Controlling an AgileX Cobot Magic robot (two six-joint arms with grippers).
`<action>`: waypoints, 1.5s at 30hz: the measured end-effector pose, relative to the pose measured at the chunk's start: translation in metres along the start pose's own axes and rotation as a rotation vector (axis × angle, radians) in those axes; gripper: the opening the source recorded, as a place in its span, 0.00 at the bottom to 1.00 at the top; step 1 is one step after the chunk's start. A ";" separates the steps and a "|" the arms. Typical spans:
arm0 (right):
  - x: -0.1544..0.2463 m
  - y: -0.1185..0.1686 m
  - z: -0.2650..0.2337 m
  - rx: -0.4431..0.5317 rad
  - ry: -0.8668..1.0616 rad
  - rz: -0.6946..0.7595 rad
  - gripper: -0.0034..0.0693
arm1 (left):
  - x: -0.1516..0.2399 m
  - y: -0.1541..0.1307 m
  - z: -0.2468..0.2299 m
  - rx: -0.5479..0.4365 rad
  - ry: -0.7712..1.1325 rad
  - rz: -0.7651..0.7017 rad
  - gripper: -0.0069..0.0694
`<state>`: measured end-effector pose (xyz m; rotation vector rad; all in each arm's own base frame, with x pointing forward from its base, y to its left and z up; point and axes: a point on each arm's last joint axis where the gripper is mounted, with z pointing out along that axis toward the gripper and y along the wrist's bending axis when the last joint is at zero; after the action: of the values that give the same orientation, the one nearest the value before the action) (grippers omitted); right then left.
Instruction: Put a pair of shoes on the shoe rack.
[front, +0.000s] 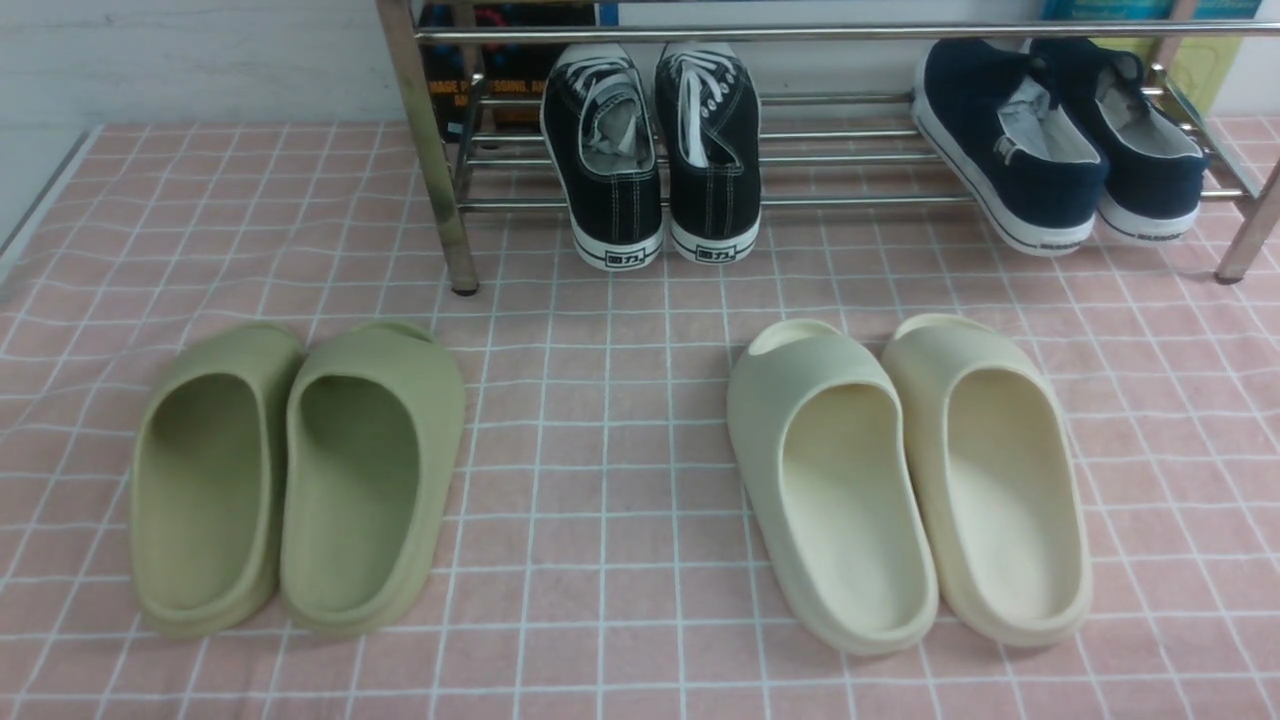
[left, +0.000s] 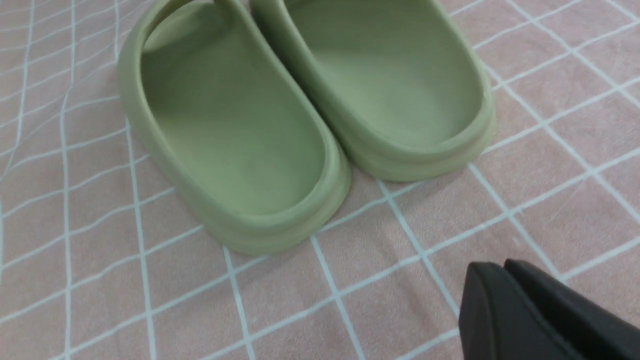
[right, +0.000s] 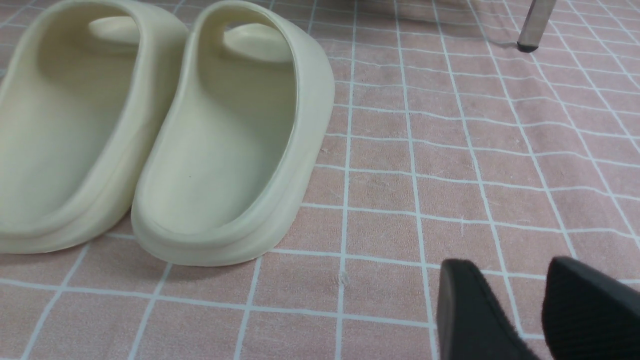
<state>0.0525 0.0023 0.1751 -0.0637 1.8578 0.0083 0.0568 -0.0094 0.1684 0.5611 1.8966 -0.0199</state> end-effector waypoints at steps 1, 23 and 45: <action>0.000 0.000 0.000 0.000 0.000 0.000 0.38 | -0.001 0.000 0.000 0.002 -0.016 -0.001 0.14; 0.000 0.000 0.000 0.000 0.000 0.000 0.38 | 0.001 0.007 -0.008 -0.276 -0.065 -0.327 0.15; 0.000 0.000 0.000 0.000 0.000 0.000 0.38 | 0.001 0.007 -0.008 -0.288 -0.059 -0.346 0.15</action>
<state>0.0525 0.0023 0.1751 -0.0637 1.8578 0.0083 0.0521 -0.0002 0.1726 0.0344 1.8762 0.0117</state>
